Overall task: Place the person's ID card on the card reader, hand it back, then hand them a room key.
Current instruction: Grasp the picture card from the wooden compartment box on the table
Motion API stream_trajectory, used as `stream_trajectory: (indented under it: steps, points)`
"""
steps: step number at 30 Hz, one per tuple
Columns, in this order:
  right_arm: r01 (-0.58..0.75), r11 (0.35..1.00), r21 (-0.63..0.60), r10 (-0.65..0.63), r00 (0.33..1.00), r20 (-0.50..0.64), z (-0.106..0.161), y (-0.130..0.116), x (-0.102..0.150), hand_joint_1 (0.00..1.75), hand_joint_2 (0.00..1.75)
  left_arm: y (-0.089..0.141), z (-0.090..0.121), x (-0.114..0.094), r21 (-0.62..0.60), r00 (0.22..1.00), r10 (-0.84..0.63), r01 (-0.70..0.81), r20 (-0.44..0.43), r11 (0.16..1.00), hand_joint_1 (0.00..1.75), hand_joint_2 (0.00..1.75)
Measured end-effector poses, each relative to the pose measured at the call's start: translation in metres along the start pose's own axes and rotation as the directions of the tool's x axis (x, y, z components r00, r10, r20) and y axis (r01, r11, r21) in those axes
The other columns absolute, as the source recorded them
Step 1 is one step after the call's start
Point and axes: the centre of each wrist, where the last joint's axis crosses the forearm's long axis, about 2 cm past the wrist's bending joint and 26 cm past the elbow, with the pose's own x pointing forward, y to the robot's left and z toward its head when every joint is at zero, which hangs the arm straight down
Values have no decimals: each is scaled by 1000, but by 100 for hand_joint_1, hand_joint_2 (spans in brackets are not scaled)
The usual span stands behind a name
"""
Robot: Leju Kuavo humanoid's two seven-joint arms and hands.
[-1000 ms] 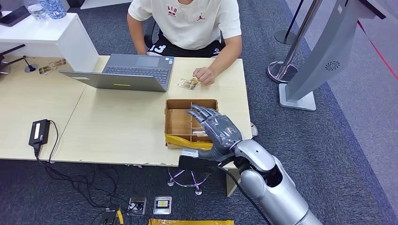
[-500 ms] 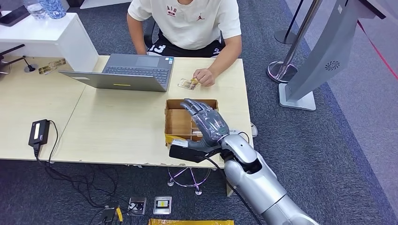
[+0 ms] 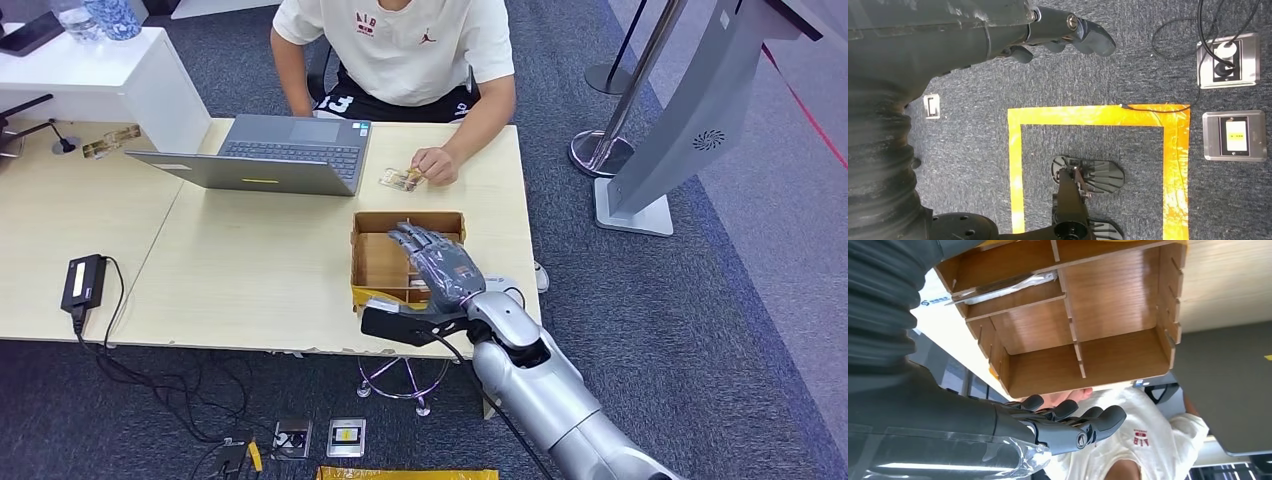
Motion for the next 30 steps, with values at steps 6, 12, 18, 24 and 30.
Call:
stream_trajectory:
  steps: [6, 12, 18, 24, 30]
  points:
    - [-6, 1000, -7, 6, 1000, -22, 0, -4, -4, 0, 175, 0, 0, 0, -11, 1000, -1, 1, -1, 1000, 0, 175]
    - [-11, 1000, -23, 10, 999, -33, 1, -3, -7, 0, 175, 0, 0, -1, -16, 1000, -2, 2, -5, 1000, 0, 175]
    - [-14, 1000, -14, 14, 999, -45, 2, -2, -11, 5, 175, 0, 0, -1, -18, 1000, -10, 9, -13, 1000, 0, 175]
    - [-18, 1000, 16, 19, 998, -58, 4, 1, -16, 10, 175, 0, 0, -1, -22, 1000, -19, 19, -14, 1000, 0, 175]
    - [-20, 998, 57, 24, 997, -71, 6, 4, -18, 22, 175, 1, 0, 1, -16, 1000, -28, 27, -12, 999, 0, 175]
